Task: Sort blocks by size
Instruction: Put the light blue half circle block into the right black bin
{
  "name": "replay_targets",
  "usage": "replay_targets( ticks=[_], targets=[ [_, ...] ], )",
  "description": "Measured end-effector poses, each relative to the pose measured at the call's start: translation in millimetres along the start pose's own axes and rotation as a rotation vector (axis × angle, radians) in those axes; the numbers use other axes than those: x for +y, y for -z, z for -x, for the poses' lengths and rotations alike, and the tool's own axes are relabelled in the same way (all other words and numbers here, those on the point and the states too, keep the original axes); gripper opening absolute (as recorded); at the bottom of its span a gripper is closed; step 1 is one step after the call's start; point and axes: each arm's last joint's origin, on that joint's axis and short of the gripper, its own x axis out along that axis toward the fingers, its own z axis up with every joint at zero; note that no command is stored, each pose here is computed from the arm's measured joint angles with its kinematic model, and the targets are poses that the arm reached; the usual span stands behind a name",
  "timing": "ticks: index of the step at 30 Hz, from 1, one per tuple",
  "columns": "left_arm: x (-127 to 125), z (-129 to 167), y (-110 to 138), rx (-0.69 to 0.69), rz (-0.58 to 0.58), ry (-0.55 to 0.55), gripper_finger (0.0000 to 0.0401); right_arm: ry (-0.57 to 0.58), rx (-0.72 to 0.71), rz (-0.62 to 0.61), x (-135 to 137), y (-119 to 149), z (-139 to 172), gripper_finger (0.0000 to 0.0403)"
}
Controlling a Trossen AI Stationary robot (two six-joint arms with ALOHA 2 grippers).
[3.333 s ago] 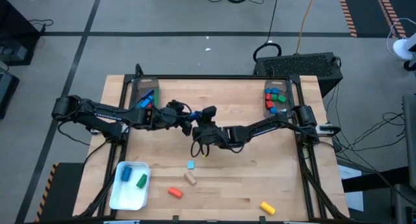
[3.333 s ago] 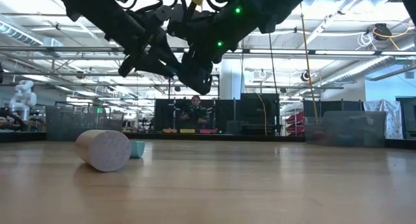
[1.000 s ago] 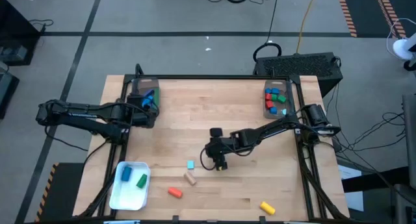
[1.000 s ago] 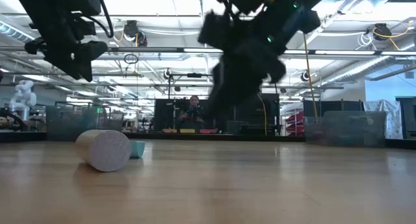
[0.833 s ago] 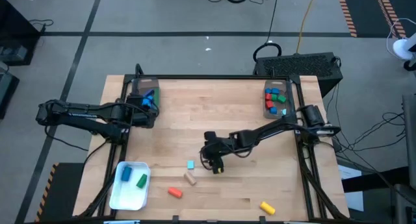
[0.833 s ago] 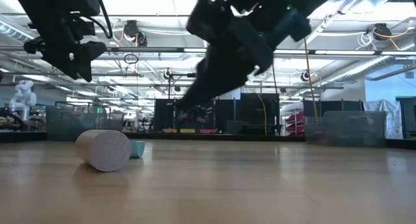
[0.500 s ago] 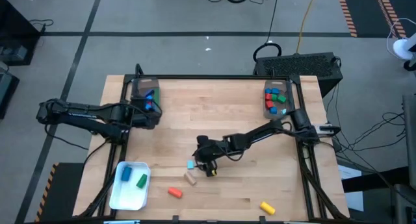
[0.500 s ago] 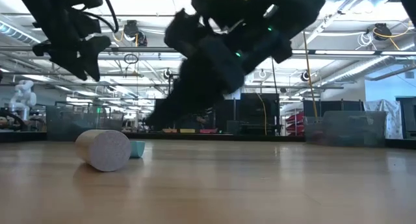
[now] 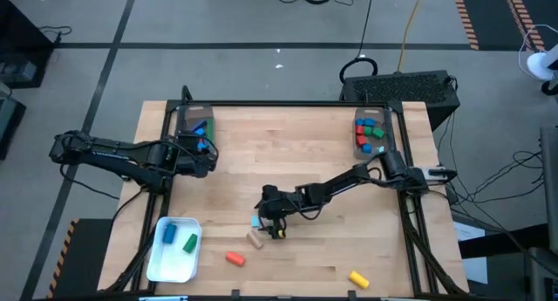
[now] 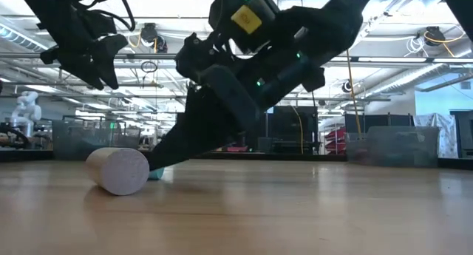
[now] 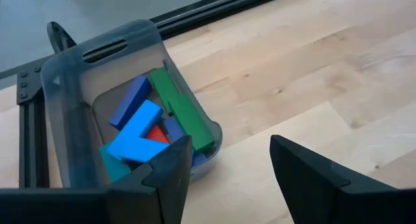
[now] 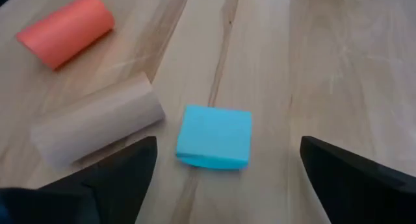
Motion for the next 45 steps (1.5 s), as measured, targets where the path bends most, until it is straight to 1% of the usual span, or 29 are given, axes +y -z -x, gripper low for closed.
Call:
replay_targets(
  ticks=[3,7,19,21,27,34,36,39,42,45],
  targets=[
    [-0.8,0.6,0.3,-0.002,-0.002,0.008,0.0210,0.007,0.003,-0.009,-1.1,5.3,-4.9,0.0358],
    [-2.4,1.2,0.2,-0.008,0.004,0.022,0.0210,0.015,-0.008,-0.015,-1.7,7.7,-8.3,0.0323],
    [-2.2,1.3,-0.6,-0.036,0.005,0.009,0.0210,-0.006,-0.030,0.000,-0.8,6.2,-8.9,0.0162],
    [-2.1,1.3,-0.7,-0.038,0.005,0.008,0.0210,-0.003,-0.027,0.013,-1.6,6.4,-8.8,0.0142],
    [-2.1,1.3,-0.7,-0.038,0.005,0.008,0.0210,0.011,0.030,0.048,-5.9,2.2,0.7,0.0140],
    [-2.9,1.1,-0.9,-0.040,0.009,0.011,0.0210,0.038,0.151,0.061,-14.2,-13.2,32.6,0.0140],
    [-5.1,0.0,-0.9,-0.041,0.006,0.014,0.0210,0.041,0.208,0.069,-15.6,-14.5,42.3,0.0141],
    [-12.4,-2.7,-1.7,-0.052,-0.029,0.031,0.0210,0.055,0.296,0.082,-19.3,-15.0,57.2,0.0141],
    [-23.0,-6.6,-2.8,-0.070,-0.068,0.056,0.0210,0.119,0.416,0.097,-23.8,-12.9,74.5,0.0141],
    [-34.5,-11.2,-3.6,-0.090,-0.106,0.082,0.0210,0.174,0.495,0.101,-27.6,-11.4,92.0,0.0144]
  ],
)
